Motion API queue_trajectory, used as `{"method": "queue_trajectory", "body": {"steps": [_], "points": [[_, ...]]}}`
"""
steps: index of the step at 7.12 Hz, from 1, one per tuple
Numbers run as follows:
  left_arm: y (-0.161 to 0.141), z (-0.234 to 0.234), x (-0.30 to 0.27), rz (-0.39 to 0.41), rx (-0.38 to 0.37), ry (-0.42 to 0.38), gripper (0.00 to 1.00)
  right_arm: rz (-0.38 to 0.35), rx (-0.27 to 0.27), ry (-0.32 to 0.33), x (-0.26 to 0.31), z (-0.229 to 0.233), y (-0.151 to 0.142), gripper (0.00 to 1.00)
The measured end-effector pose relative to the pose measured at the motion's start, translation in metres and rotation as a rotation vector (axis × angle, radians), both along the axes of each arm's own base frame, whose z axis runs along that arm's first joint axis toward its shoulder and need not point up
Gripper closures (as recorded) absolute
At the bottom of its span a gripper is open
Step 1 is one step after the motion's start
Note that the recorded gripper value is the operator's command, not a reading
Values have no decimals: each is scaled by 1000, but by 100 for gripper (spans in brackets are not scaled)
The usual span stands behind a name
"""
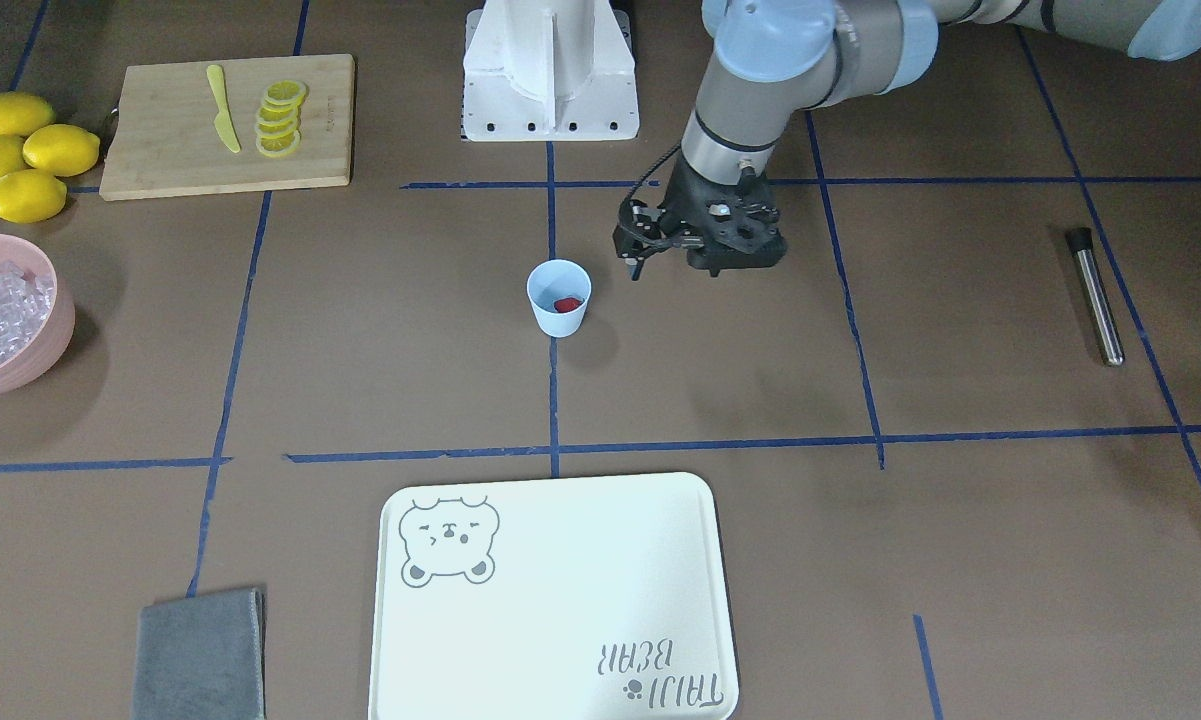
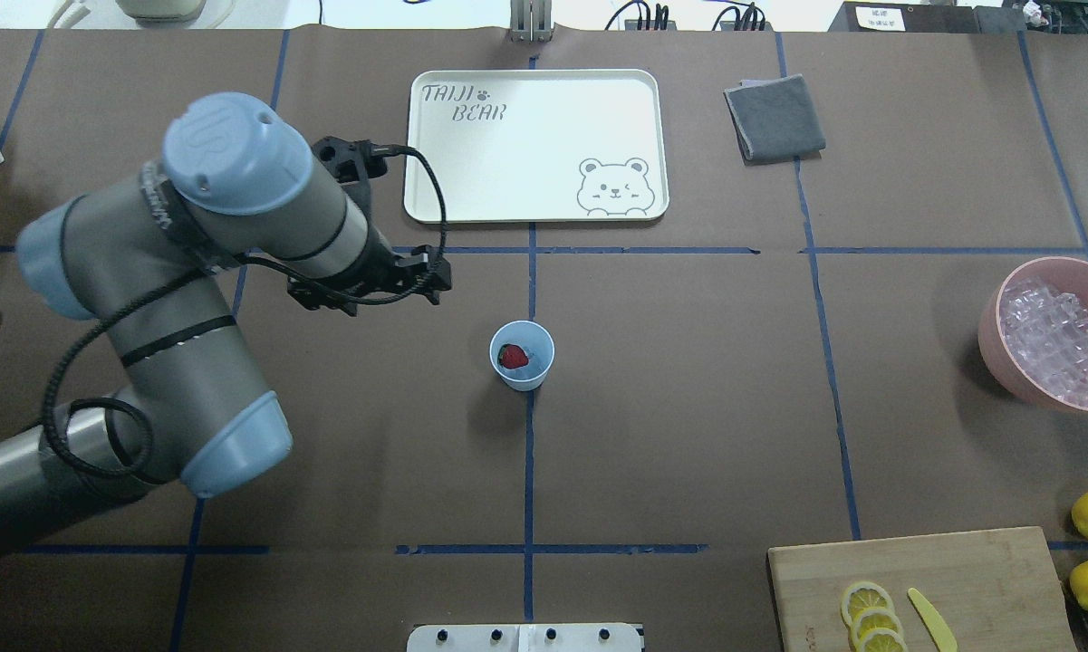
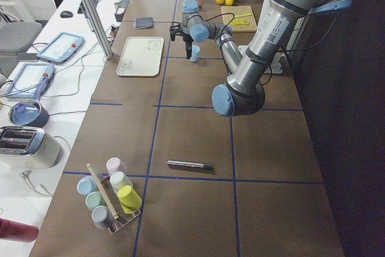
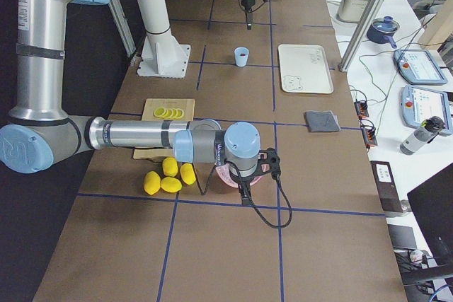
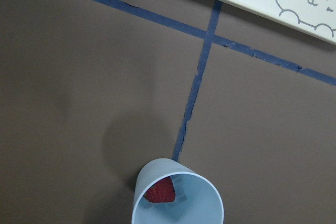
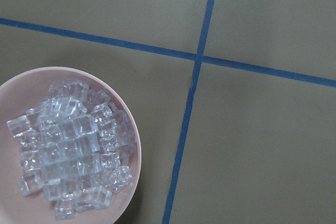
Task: Mash ice and strawberries in cup
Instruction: 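Move the left gripper back toward the metal pestle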
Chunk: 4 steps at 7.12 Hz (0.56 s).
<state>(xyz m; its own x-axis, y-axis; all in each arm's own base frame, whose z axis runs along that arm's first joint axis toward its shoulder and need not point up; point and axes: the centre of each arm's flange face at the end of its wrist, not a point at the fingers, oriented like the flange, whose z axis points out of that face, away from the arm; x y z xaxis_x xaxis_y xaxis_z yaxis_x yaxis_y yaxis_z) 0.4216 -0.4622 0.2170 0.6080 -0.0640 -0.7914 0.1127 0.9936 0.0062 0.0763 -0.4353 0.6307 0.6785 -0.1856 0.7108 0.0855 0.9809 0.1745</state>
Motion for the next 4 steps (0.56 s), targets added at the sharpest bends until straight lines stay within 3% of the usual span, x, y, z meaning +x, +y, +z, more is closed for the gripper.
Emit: {"method": "queue_trajectory", "body": {"steps": [2, 4], "points": [[-36, 77, -91, 99, 50, -69, 0, 5, -3, 2, 0, 1, 0, 1], [-53, 168, -194, 183, 84, -103, 0, 10, 1, 1, 0, -4, -4, 1]]}}
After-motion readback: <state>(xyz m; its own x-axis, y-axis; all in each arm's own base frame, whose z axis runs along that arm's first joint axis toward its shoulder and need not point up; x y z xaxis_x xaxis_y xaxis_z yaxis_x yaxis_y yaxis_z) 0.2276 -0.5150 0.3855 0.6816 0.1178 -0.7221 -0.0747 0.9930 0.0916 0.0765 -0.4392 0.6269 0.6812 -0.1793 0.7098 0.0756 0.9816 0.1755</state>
